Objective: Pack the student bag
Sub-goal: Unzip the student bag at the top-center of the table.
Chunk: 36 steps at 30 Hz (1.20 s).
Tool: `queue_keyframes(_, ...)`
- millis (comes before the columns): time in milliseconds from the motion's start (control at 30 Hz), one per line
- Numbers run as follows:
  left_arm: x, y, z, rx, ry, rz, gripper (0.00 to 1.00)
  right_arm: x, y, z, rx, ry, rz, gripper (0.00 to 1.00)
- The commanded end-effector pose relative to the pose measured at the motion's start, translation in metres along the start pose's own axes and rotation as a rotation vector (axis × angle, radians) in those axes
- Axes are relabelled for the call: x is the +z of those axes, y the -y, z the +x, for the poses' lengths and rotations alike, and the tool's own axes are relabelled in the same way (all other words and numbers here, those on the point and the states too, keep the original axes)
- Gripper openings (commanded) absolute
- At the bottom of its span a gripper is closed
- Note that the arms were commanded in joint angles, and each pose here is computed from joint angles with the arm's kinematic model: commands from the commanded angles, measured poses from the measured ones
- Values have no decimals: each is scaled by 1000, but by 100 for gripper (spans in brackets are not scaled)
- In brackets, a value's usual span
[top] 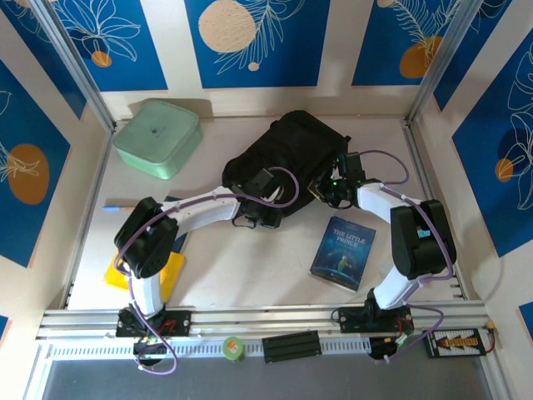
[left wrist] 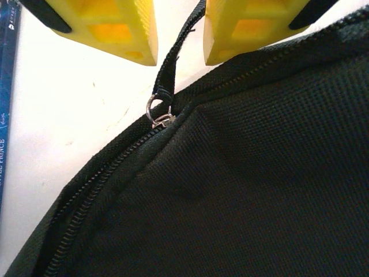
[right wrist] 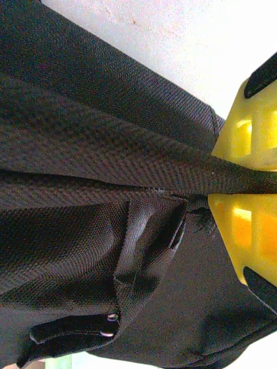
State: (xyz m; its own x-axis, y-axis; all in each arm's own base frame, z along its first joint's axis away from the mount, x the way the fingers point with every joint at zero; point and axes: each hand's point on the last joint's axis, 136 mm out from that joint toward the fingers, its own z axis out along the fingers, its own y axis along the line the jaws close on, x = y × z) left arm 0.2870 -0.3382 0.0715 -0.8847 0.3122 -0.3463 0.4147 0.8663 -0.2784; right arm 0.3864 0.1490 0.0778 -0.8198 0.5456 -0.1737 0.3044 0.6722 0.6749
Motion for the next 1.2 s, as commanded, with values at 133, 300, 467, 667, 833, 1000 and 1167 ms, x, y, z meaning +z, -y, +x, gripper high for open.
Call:
queue_keyframes(133, 10, 5, -7, 12, 2, -5, 24, -3, -11, 5, -4, -25, -37, 15)
queue_keyframes(300, 9, 6, -8, 13, 4, -10, 14, -3, -11, 6, -7, -24, -37, 15)
queue_keyframes(467, -6, 7, -13, 29, 25, -21, 0, -4, -7, 3, -17, -11, -14, 14)
queue_keyframes(667, -34, -8, -1, 3, -3, -41, 0, -10, 4, -10, -68, 50, 68, 5)
queue_keyframes(833, -59, -11, -5, -45, 20, -11, 0, -7, 9, -8, -111, 63, 97, 4)
queue_keyframes(1000, -63, -15, -12, -59, -1, -28, 0, 0, 15, 7, -136, 52, 122, 4)
queue_keyframes(1167, -70, -40, -13, -72, -23, -122, 0, -3, 32, 1, -115, 86, 178, 4)
